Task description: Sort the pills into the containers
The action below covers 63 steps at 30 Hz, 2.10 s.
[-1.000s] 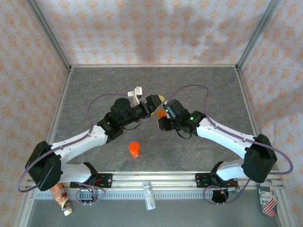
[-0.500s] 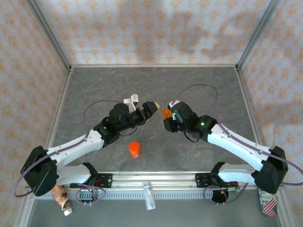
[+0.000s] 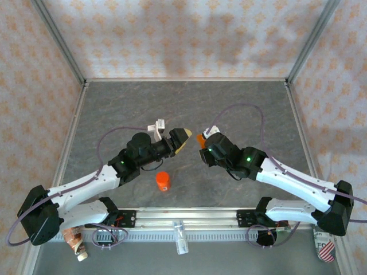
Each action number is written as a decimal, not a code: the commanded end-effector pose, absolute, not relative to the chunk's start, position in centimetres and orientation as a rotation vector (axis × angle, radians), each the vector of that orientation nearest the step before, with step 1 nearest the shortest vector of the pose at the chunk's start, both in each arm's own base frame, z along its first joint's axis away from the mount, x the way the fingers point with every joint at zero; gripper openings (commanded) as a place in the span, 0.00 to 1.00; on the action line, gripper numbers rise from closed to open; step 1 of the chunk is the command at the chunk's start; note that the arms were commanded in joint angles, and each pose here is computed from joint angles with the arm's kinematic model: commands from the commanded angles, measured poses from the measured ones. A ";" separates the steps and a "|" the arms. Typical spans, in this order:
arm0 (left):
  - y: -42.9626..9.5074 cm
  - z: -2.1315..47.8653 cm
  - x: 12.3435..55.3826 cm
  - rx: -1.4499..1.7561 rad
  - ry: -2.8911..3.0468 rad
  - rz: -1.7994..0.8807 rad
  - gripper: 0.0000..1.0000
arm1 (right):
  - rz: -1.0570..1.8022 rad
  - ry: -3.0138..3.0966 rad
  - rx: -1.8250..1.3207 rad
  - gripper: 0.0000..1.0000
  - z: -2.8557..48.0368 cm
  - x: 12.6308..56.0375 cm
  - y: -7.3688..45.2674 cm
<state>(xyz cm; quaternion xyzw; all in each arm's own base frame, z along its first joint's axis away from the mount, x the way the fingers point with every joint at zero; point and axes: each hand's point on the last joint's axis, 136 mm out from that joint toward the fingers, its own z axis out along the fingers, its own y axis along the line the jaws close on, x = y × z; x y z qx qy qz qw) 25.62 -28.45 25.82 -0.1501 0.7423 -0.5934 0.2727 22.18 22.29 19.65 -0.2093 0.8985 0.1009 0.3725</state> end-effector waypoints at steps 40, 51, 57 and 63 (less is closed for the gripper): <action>-31.7 29.5 25.4 -0.332 1.891 -1.680 0.83 | 0.257 2.284 -0.432 0.20 19.9 23.4 22.8; -31.9 29.5 25.7 -0.329 1.889 -1.669 0.83 | 0.273 2.297 -0.449 0.20 19.5 23.3 23.3; -32.4 29.9 25.9 -0.321 1.876 -1.689 0.83 | 0.282 2.303 -0.453 0.20 19.3 23.2 23.5; -32.8 30.4 26.2 -0.311 1.862 -1.695 0.84 | 0.281 2.310 -0.453 0.20 18.9 23.2 23.5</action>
